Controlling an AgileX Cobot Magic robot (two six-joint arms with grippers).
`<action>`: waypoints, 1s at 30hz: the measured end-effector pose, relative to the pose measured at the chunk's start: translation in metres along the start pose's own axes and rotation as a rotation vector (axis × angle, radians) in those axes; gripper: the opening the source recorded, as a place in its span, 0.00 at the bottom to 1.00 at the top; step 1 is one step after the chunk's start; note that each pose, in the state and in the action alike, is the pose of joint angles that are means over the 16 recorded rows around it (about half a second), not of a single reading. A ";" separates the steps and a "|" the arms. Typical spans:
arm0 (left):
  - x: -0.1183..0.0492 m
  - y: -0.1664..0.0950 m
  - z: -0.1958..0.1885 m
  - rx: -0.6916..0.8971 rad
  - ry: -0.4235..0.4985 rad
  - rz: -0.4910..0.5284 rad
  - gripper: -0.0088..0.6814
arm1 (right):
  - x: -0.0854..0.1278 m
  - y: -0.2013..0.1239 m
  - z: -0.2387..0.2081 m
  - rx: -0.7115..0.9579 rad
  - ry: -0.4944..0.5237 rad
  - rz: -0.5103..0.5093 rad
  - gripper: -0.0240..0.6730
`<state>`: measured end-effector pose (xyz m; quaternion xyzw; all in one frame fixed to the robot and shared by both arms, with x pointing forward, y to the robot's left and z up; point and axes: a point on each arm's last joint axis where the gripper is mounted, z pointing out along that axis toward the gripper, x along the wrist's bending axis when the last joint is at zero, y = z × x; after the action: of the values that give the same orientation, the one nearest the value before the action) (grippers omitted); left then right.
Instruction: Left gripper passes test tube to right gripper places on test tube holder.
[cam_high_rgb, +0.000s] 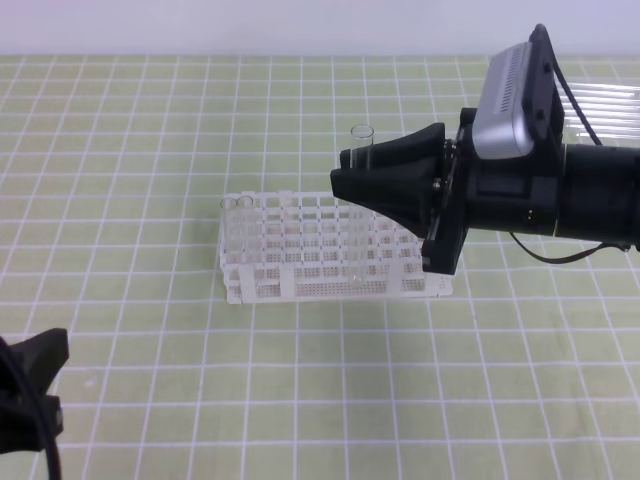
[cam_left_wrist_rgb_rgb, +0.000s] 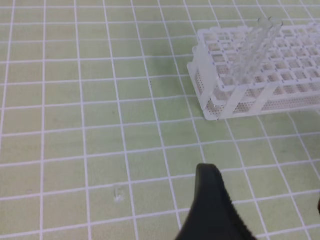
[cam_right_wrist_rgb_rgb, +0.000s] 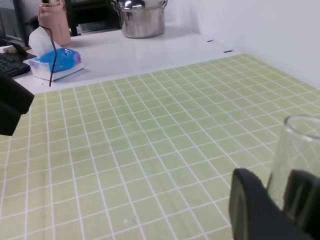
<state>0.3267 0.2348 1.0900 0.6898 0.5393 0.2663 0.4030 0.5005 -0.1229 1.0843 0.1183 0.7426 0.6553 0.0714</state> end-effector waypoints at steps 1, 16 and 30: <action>0.000 0.000 0.000 0.000 0.000 0.000 0.58 | 0.000 0.000 0.000 0.000 0.000 0.000 0.18; 0.000 0.000 0.000 0.000 -0.001 0.000 0.58 | -0.001 -0.001 0.000 0.006 -0.015 0.000 0.18; 0.000 0.000 0.000 0.001 0.002 0.000 0.58 | -0.006 -0.001 0.002 0.031 -0.066 -0.029 0.18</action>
<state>0.3267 0.2350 1.0900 0.6897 0.5398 0.2668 0.4023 0.5066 -0.1230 1.0828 0.1300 0.7516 0.6384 0.1036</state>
